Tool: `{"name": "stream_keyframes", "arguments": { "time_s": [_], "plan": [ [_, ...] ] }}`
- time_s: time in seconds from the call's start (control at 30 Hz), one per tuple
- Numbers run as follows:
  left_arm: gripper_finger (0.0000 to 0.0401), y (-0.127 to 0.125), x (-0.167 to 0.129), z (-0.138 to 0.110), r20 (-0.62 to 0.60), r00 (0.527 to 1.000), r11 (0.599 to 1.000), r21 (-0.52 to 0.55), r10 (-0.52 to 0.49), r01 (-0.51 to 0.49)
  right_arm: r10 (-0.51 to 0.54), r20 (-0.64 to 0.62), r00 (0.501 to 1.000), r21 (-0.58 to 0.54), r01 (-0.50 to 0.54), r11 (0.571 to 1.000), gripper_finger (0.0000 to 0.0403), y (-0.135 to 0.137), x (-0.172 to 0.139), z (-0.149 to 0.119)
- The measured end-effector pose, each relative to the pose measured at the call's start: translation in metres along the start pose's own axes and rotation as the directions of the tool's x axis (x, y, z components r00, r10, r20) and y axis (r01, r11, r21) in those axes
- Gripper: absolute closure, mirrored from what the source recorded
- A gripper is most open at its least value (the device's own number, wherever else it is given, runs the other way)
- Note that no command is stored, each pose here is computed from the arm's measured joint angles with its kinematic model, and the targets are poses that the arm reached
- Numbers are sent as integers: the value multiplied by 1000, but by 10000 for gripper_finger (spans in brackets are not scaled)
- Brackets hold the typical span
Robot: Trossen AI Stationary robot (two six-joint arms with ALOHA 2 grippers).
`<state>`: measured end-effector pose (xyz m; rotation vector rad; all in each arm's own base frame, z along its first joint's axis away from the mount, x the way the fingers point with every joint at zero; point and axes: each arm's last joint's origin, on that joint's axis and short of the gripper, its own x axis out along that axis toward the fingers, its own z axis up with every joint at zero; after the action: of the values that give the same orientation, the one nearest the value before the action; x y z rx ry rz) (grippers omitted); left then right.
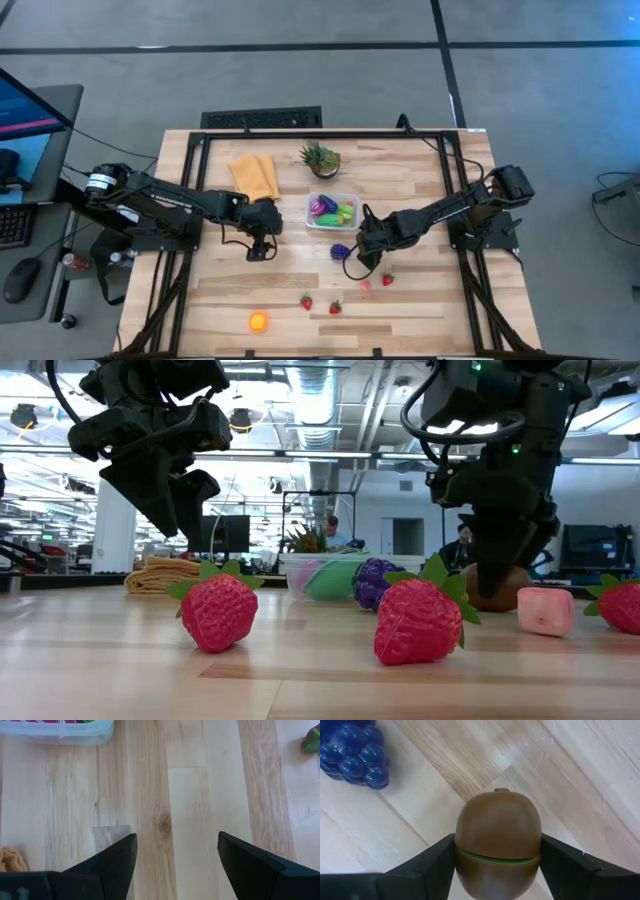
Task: Pick and placing Produce into tupperware
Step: Put the brown kiwi into the transparent container
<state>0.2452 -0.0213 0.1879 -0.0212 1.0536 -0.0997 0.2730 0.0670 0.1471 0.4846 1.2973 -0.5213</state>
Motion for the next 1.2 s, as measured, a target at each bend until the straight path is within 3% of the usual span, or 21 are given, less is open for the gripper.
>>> {"name": "stream_keyframes", "arguments": {
  "time_s": [0.2,0.37,0.73,1.0,1.2],
  "plan": [
    [136,0,0,0,0,1000,1000,-4,0,0,-12,-10,1000,-5,12,1000,170,-1,0,-1],
    [136,0,0,0,0,1000,1000,-8,0,0,-51,-41,998,-13,50,999,154,-4,-3,-2],
    [136,0,0,0,0,1000,1000,-9,6,-6,-123,-20,992,-97,121,988,165,6,-36,13],
    [136,0,0,0,-1,1000,1000,-10,7,-7,-153,81,985,-149,163,975,156,16,-66,30],
    [136,0,0,0,-1,1000,1000,-9,8,-8,-148,239,959,-195,197,961,158,24,-80,44]
  ]
}}
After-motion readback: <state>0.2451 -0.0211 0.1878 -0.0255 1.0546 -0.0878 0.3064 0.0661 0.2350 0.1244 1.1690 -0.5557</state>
